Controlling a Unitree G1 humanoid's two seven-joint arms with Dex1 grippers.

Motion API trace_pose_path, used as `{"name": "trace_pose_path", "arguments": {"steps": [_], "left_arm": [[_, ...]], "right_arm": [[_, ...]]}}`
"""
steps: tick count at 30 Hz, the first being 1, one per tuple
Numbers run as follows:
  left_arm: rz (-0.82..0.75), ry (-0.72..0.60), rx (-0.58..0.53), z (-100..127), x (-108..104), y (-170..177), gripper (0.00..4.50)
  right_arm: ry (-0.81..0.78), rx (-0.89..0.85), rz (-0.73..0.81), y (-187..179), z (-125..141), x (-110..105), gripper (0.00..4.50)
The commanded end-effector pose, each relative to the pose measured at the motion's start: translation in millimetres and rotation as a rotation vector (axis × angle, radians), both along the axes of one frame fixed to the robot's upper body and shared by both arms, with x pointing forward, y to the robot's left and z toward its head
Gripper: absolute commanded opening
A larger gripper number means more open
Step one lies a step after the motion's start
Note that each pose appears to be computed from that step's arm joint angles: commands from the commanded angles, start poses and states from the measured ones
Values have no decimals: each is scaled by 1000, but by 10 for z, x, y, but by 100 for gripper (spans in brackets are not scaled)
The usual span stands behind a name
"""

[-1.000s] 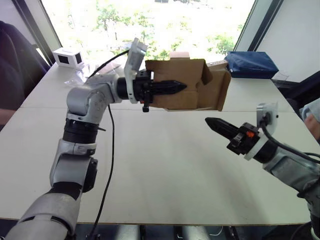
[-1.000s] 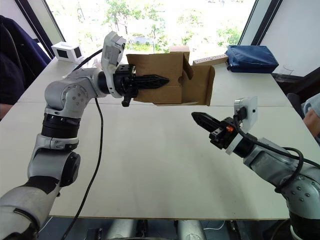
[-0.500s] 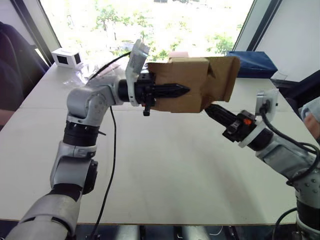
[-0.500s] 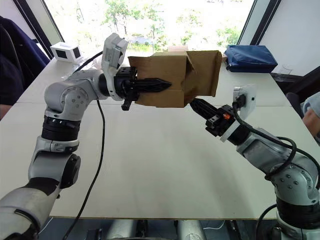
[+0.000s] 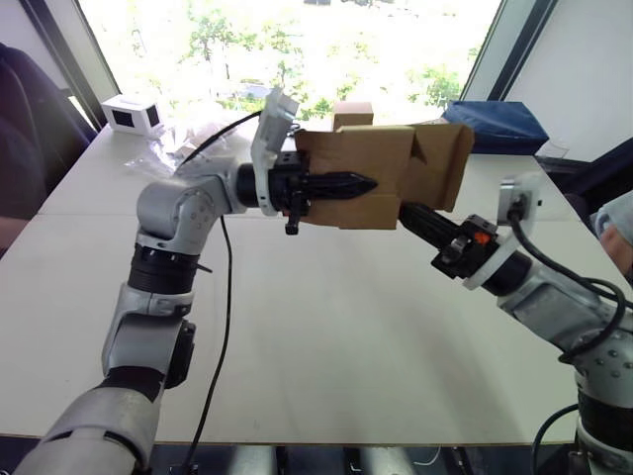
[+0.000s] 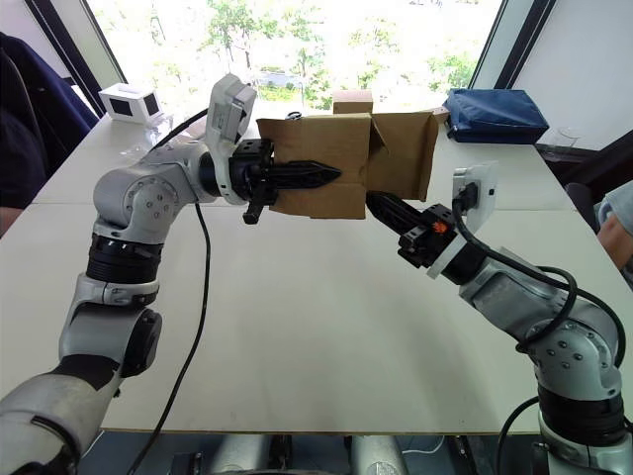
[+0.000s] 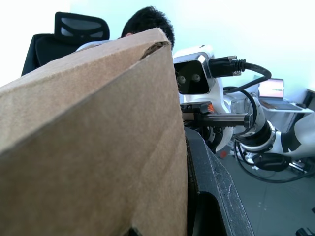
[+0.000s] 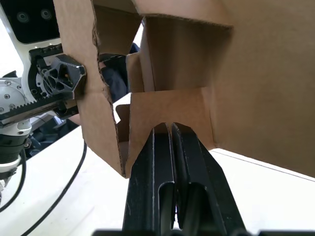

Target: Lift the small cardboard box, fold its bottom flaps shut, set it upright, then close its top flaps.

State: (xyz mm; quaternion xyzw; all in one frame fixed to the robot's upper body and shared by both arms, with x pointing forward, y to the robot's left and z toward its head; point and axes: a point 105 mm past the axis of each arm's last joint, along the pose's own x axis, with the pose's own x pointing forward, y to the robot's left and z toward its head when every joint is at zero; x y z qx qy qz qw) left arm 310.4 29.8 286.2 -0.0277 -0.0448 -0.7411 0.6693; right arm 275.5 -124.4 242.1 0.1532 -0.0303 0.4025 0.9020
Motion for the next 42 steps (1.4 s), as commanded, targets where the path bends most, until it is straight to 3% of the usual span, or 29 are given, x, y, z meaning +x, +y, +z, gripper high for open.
{"name": "trace_pose_path", "arguments": {"steps": [1, 11, 17, 24, 31, 36, 42], "left_arm": [[-28, -29, -7, 58, -64, -48, 0], [6, -45, 0, 56, -5, -21, 0], [40, -68, 1, 112, 71, 64, 0], [35, -78, -6, 151, 75, 78, 0], [-10, -82, -3, 173, -29, 51, 0], [-12, -81, 0, 184, -62, 49, 0], [-5, -77, 3, 167, -37, 43, 0]], "right_arm": [[-45, 5, 34, 72, 94, -17, 7], [-58, -21, 56, 50, 135, -22, 7], [-47, 51, 41, -326, 324, -265, 7], [-42, 144, -8, -602, 443, -293, 7], [-53, 138, -383, -1226, 295, 387, 7], [-46, 114, -257, -934, 228, 549, 7], [-55, 127, -88, -583, 249, 519, 7]]}}
